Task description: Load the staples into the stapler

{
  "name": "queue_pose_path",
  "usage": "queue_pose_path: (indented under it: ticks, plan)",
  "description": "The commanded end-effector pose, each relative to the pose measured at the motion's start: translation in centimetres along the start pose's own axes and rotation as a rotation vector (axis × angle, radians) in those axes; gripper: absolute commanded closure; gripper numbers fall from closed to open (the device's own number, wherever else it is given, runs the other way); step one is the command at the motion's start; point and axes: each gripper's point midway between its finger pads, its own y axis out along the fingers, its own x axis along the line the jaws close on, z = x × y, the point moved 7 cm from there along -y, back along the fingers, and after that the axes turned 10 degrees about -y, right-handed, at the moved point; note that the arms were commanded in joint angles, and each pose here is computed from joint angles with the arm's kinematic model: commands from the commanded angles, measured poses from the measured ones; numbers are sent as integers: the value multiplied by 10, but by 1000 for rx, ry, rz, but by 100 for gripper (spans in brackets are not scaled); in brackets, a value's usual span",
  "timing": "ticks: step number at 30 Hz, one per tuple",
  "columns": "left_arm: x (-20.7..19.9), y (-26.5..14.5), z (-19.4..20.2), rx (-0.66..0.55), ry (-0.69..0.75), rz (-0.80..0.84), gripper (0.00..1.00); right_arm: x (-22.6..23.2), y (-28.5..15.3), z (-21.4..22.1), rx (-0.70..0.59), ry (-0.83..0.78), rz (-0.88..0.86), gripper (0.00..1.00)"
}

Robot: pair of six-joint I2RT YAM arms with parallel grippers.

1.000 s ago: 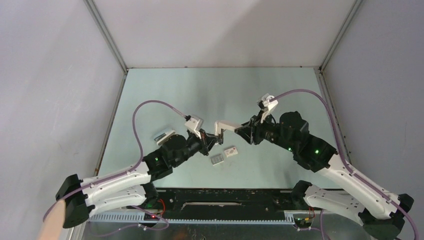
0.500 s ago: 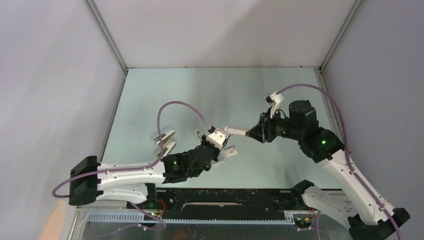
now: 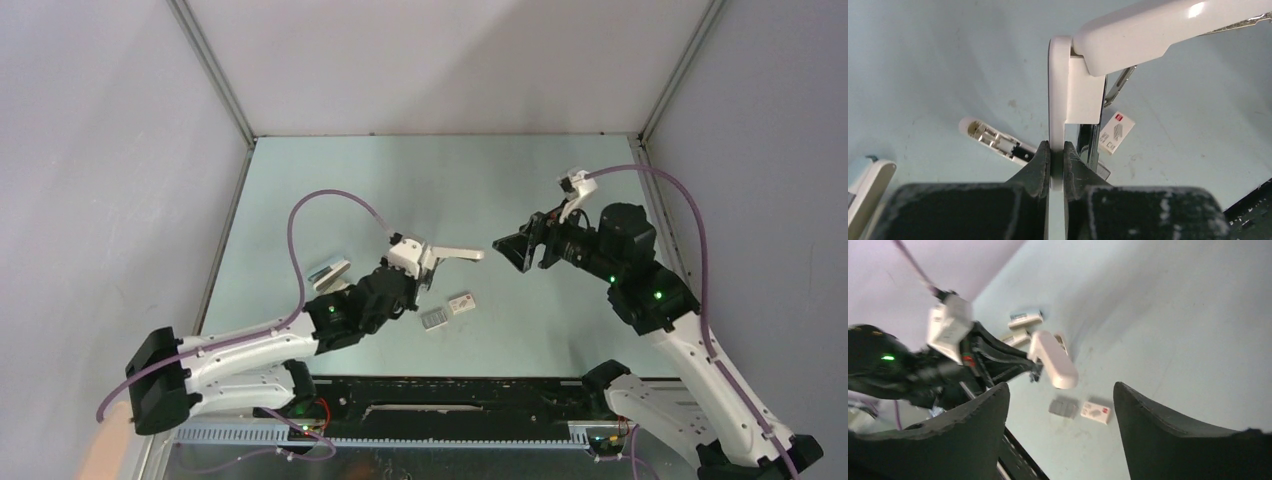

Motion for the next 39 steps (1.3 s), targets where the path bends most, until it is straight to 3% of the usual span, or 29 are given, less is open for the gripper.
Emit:
queue_pose_path:
  ticks: [1,8,15,20,30,33,35,39]
  plan:
    - [0,2,-1,73,-213,65,100,2,-7,-27,-216,8,87,18]
    - [-10,15,-12,118,-485,232,100,13,22,10,-217,87,179,18]
    - [-23,18,-16,169,-762,415,100,40,72,50,-211,54,295,21]
    - [-29,16,-20,166,-845,477,100,51,103,70,-212,36,362,25]
    - [-28,11,-24,135,-884,488,100,47,130,84,-234,43,459,55]
    - [-26,11,-23,133,-886,477,100,48,130,83,-234,22,444,71]
    - [-22,11,-21,124,-890,458,91,47,129,82,-230,1,441,83]
    - [-6,8,-19,102,-880,387,61,38,129,80,-205,-60,429,95]
